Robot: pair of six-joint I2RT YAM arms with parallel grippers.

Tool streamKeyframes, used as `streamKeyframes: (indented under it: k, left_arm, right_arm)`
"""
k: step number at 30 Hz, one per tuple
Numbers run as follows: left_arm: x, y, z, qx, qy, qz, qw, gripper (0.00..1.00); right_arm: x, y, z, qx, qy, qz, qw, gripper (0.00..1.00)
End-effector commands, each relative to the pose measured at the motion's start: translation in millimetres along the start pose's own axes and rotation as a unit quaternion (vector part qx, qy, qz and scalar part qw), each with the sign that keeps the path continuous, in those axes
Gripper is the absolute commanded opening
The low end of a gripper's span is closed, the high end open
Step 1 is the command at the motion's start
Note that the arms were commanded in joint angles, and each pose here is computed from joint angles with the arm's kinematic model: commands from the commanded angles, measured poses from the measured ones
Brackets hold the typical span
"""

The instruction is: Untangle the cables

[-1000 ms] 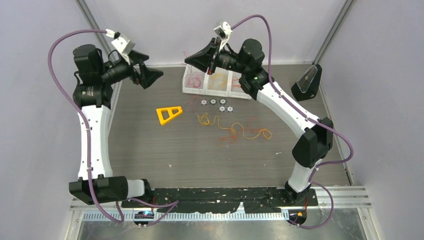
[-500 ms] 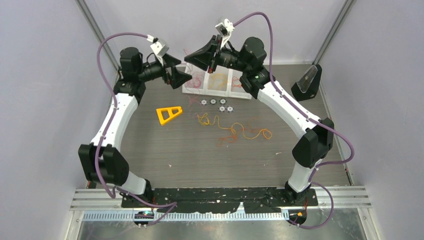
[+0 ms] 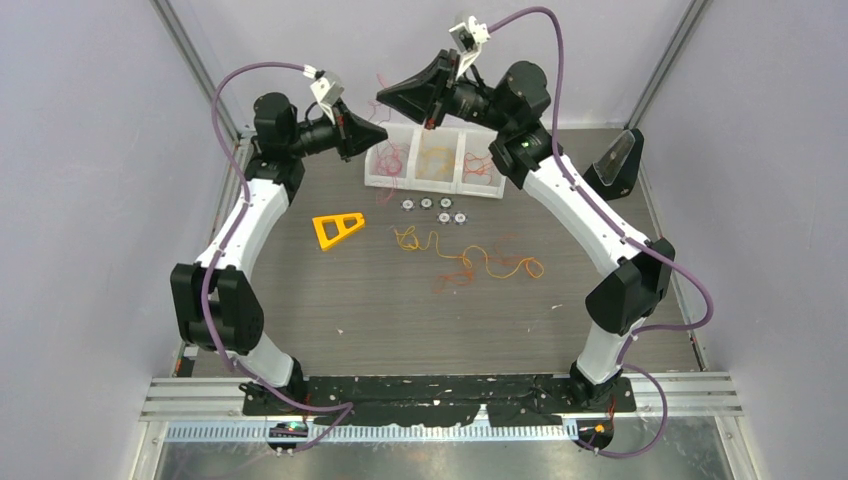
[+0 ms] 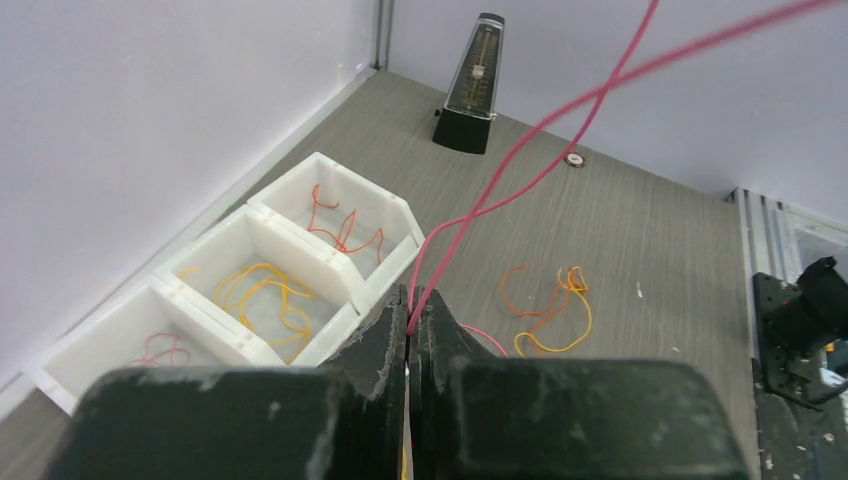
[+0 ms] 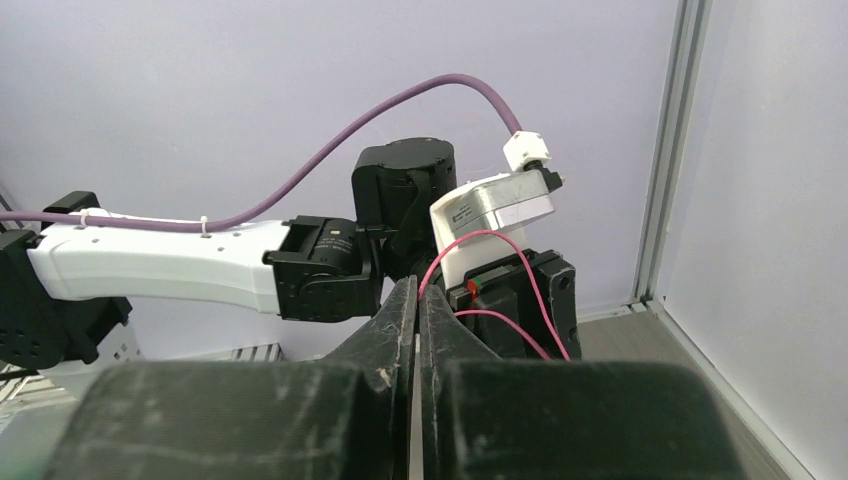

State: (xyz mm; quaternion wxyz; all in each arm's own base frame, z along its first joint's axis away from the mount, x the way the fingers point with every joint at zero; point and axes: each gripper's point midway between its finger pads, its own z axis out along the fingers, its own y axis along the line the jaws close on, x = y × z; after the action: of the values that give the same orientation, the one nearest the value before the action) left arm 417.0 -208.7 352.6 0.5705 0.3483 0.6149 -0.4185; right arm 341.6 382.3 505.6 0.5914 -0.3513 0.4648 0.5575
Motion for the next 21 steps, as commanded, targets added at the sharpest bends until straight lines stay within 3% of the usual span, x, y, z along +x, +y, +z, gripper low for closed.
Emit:
streamKeyframes:
  k: [1, 6, 11, 16, 21]
  left_arm:
    - [-38, -11, -6, 0.012, -0.039, 0.033, 0.999, 0.00]
    - [-80, 3, -26, -0.025, -0.092, 0.002, 0.995, 0.00]
    - [-125, -6, -25, -0.014, -0.143, -0.016, 0.989, 0.00]
    - [-157, -9, -11, 0.004, -0.184, -0.045, 0.982, 0.00]
    - [-160, 7, 5, -0.010, -0.190, -0.052, 0.980, 0.00]
  right_arm:
    - [-28, -17, -18, 0.024, -0.021, -0.010, 0.999, 0.05]
    - [0, -72, -70, 0.107, 0.028, -0.015, 0.994, 0.05]
    - [95, -99, -106, 0.153, 0.119, 0.044, 0.980, 0.05]
    - [165, -83, -81, 0.116, 0.165, 0.102, 0.974, 0.05]
    - [180, -58, -39, 0.057, 0.171, 0.110, 0.977, 0.05]
